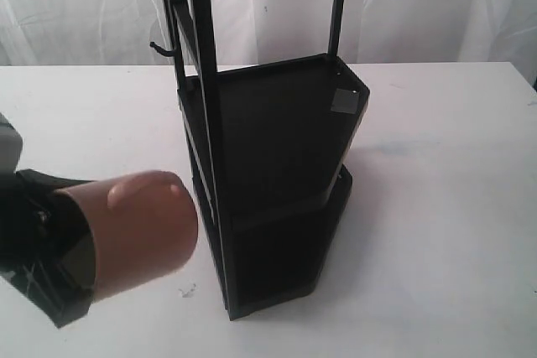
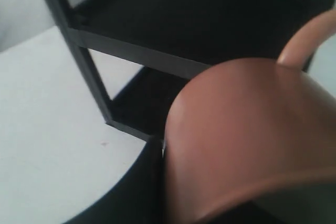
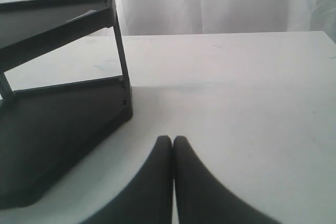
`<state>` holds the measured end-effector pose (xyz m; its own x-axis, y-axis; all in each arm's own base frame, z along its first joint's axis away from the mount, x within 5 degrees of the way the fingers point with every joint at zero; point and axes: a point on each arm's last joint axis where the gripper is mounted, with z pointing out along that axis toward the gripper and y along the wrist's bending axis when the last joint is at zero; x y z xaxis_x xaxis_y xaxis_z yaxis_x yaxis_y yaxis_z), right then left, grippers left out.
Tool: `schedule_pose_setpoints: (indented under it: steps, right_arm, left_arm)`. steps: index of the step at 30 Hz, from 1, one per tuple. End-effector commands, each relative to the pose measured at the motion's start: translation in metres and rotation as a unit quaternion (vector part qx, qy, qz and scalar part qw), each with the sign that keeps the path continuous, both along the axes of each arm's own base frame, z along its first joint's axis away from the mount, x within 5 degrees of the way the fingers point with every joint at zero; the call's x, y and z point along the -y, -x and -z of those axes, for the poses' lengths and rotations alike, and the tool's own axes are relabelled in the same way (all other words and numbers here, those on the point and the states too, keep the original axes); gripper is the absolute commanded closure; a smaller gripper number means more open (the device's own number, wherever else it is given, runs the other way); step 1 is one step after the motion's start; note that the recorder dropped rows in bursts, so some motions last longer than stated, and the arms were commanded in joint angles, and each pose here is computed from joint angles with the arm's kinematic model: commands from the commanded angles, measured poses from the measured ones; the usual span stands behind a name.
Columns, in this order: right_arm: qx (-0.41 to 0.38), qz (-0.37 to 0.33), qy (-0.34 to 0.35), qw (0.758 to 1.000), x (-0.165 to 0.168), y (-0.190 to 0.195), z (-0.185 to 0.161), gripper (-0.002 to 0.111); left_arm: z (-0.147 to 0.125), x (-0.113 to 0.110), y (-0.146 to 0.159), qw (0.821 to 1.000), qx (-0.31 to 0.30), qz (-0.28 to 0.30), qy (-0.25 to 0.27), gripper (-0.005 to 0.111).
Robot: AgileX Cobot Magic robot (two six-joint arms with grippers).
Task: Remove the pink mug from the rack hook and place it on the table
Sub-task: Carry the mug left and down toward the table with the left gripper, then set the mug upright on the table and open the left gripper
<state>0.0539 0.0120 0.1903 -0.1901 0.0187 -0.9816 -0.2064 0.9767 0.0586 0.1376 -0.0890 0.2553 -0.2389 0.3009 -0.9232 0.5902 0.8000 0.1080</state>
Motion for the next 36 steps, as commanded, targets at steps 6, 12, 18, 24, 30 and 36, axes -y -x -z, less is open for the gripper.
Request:
schedule_pose_setpoints:
  steps: [6, 12, 18, 24, 30, 36]
  right_arm:
    - [0.003, 0.005, -0.001, 1.0, 0.001, 0.0, 0.001, 0.108]
    - [0.003, 0.005, -0.001, 1.0, 0.001, 0.0, 0.001, 0.108]
    - [0.003, 0.005, -0.001, 1.0, 0.001, 0.0, 0.001, 0.108]
    - [0.003, 0.005, -0.001, 1.0, 0.001, 0.0, 0.001, 0.108]
    - [0.003, 0.005, -0.001, 1.0, 0.001, 0.0, 0.001, 0.108]
    - [0.003, 0.005, -0.001, 1.0, 0.001, 0.0, 0.001, 0.108]
  left_arm:
    - [0.013, -0.006, 0.01, 0.993, -0.104, 0.058, -0.001, 0.107]
    - [0.024, -0.019, 0.016, 0.977, -0.194, 0.045, -0.075, 0.107]
    - [0.014, -0.039, 0.009, 0.939, -0.292, -0.053, -0.171, 0.107]
    - [-0.005, -0.038, -0.008, 0.926, -0.316, -0.062, -0.198, 0.107]
    - [-0.016, -0.029, -0.034, 0.922, -0.324, -0.061, -0.201, 0.107]
    - [-0.017, -0.021, -0.061, 0.917, -0.334, -0.061, -0.209, 0.107]
